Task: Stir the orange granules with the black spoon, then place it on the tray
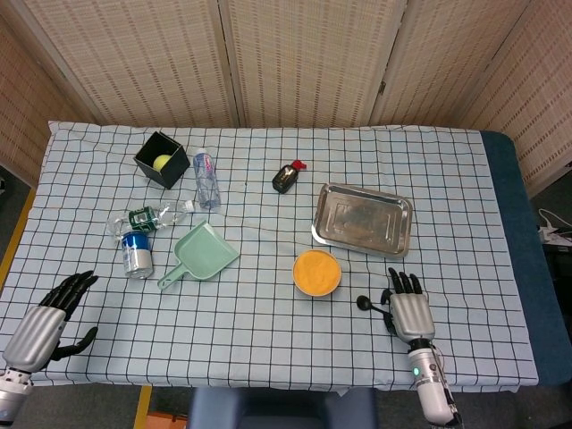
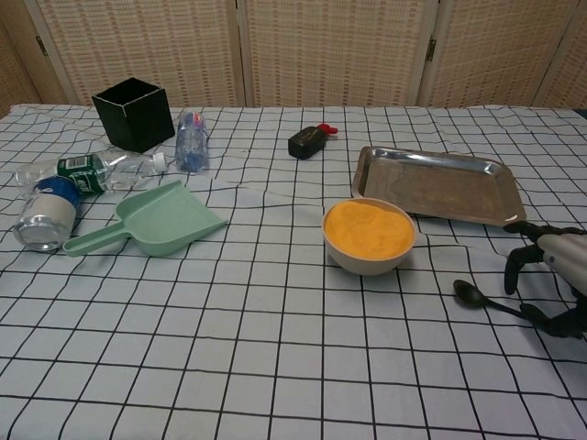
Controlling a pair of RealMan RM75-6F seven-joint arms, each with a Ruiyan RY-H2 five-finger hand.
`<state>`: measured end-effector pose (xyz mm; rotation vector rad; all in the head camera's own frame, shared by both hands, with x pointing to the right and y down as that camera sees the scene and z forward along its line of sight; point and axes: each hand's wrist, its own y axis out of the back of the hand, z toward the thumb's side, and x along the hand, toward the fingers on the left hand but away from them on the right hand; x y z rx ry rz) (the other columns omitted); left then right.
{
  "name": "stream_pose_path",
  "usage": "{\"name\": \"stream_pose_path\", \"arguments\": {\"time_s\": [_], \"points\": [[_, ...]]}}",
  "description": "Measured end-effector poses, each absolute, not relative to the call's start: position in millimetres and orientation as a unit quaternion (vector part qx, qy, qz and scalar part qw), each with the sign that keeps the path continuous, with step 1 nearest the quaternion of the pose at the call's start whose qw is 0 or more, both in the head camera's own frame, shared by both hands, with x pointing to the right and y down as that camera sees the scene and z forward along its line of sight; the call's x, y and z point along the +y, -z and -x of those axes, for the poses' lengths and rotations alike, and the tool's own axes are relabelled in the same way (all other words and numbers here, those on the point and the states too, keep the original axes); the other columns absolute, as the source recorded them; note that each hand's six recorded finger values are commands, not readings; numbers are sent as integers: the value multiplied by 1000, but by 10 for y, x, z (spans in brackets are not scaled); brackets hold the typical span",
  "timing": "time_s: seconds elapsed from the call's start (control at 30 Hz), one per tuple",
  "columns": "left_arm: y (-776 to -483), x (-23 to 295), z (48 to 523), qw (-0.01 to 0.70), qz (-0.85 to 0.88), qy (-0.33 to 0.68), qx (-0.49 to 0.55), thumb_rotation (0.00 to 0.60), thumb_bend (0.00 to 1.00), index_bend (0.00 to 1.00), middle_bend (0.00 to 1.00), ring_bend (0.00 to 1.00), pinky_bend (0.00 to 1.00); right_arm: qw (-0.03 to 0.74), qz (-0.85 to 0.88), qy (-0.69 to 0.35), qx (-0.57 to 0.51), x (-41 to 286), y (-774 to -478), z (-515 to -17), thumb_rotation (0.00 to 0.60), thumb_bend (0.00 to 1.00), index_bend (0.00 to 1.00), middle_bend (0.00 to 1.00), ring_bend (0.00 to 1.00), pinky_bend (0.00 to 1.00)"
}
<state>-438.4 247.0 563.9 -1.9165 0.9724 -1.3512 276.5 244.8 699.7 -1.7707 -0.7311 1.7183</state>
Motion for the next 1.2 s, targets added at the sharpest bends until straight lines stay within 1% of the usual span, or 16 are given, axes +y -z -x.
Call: {"name": "stream_pose_path", "arguments": {"time_s": [0.17,0.47,0.93,1.2], "points": [[-5627,2473,4393,296,721,507,367,600,367,0,0,0,167,283,660,-641,-270,2461,-7029,-2731,600,325,444,0,0,0],[-5618,2471,4396,295,723,504,368,600,368,0,0,0,167,282,661,-641,-271,2469,-7072,-2670,600,319,444,0,0,0],[-5611,2471,4403,295,724,503,369,600,367,0,0,0,167,282,662,-638,-275,2467,-7112,-2601,600,320,488,0,0,0],[-5594,2474,4407,295,724,501,371,600,367,0,0,0,168,284,660,-641,-270,2484,-7124,-2608,600,320,491,0,0,0]]}}
